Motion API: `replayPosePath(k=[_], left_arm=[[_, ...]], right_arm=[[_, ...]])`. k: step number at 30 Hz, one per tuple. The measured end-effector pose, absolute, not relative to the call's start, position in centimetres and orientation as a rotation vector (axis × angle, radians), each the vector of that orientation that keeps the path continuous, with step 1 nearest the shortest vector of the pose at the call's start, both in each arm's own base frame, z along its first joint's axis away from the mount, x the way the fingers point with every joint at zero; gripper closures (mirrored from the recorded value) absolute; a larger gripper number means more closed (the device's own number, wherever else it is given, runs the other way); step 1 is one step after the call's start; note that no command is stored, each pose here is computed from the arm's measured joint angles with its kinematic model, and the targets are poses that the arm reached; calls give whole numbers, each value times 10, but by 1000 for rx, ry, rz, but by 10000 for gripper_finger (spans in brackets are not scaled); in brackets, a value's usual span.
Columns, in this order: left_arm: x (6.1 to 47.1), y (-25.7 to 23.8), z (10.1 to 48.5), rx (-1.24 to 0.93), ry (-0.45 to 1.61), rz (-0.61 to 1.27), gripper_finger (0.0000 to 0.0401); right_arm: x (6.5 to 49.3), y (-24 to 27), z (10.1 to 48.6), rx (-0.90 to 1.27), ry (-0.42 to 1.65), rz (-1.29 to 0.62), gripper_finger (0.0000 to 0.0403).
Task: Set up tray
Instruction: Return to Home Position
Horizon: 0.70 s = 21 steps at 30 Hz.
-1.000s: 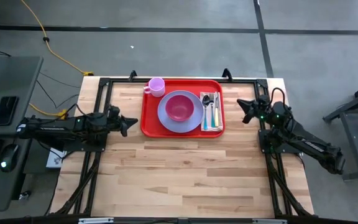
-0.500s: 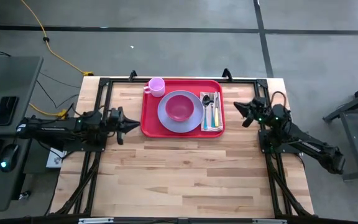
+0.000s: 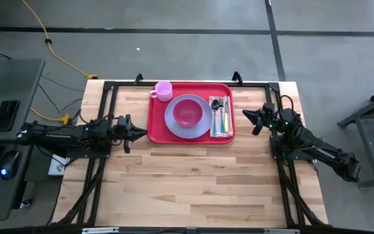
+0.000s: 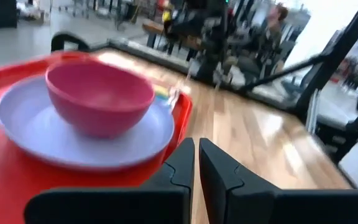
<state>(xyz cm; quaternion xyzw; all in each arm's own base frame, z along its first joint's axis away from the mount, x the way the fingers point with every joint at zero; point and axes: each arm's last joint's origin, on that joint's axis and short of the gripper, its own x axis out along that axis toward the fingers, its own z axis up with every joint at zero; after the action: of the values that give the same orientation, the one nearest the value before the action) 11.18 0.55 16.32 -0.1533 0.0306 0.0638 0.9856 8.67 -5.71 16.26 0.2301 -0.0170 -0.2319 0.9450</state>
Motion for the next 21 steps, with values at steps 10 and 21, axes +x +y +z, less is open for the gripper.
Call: replayPosePath(k=[10,21], left_arm=[[112,5,161,-309,86,107,345],[112,5,159,-308,105,113,345]], right_arm=[[87,-57,162,401,-16,-471,402],[87,-57,162,431,-22,-472,402]])
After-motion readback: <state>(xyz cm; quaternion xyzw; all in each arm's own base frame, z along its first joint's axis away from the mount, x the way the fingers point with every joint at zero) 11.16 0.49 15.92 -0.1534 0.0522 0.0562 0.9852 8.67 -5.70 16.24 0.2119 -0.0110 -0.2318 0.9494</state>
